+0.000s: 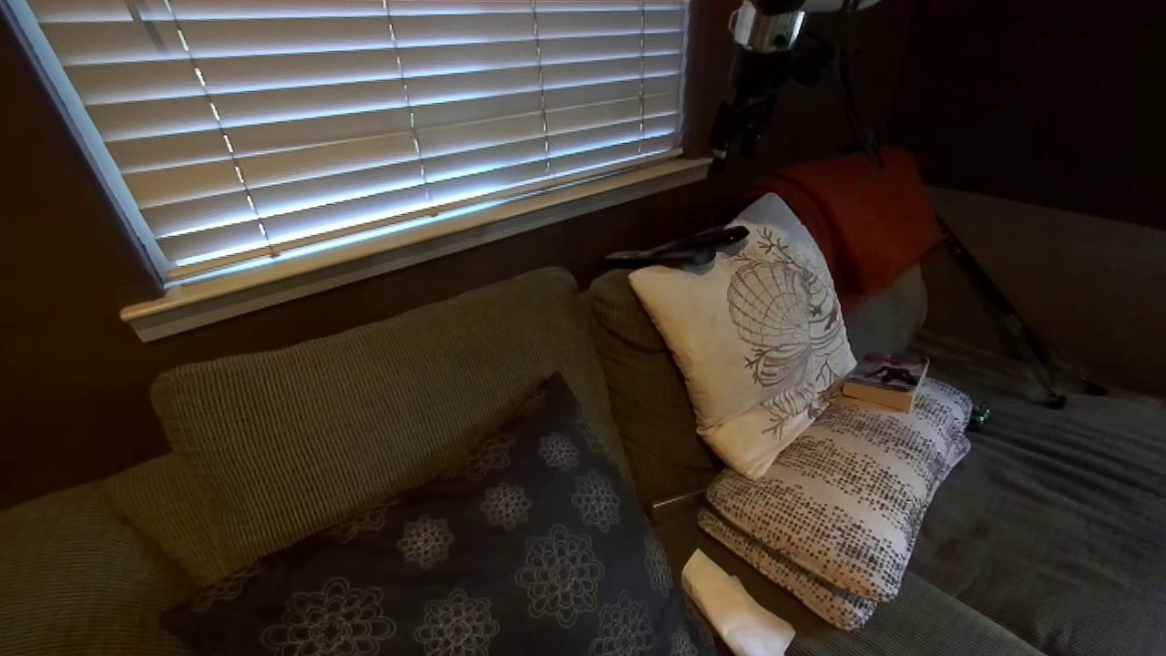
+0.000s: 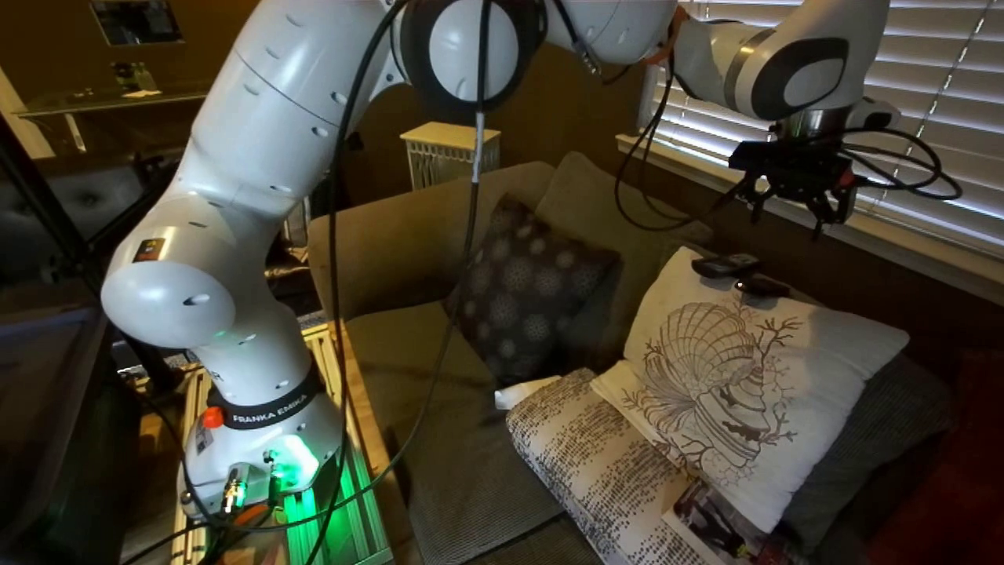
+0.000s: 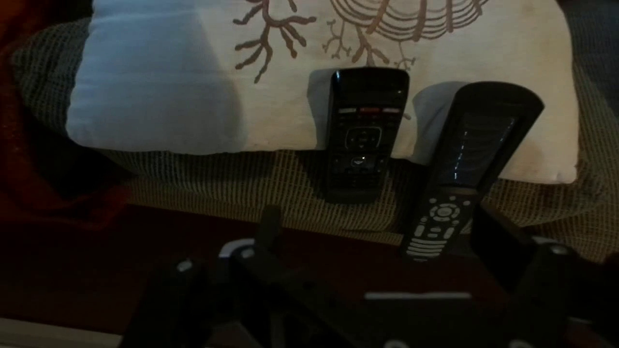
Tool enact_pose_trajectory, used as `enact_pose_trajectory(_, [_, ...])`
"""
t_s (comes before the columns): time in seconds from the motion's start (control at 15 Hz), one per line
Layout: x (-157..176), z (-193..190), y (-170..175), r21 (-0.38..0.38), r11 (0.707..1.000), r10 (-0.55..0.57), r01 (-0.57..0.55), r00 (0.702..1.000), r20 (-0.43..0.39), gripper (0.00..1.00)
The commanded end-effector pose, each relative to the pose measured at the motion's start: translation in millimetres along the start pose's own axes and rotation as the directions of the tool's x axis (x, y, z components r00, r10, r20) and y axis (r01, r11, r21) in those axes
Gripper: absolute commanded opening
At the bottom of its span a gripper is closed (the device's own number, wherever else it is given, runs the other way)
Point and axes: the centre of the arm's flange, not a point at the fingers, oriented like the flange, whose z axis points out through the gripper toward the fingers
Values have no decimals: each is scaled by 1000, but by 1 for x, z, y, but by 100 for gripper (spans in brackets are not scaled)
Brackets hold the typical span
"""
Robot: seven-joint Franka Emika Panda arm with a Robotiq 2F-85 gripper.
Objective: Place the remote controls on top of the white pillow.
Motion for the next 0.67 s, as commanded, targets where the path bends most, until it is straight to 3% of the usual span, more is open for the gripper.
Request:
enact_pose_trajectory(0.0, [-70, -25, -20, 46, 999, 20, -19, 1000, -25, 100])
enact_pose_trajectory(0.6, [-124, -43, -31, 75, 997, 18, -8, 991, -136, 100])
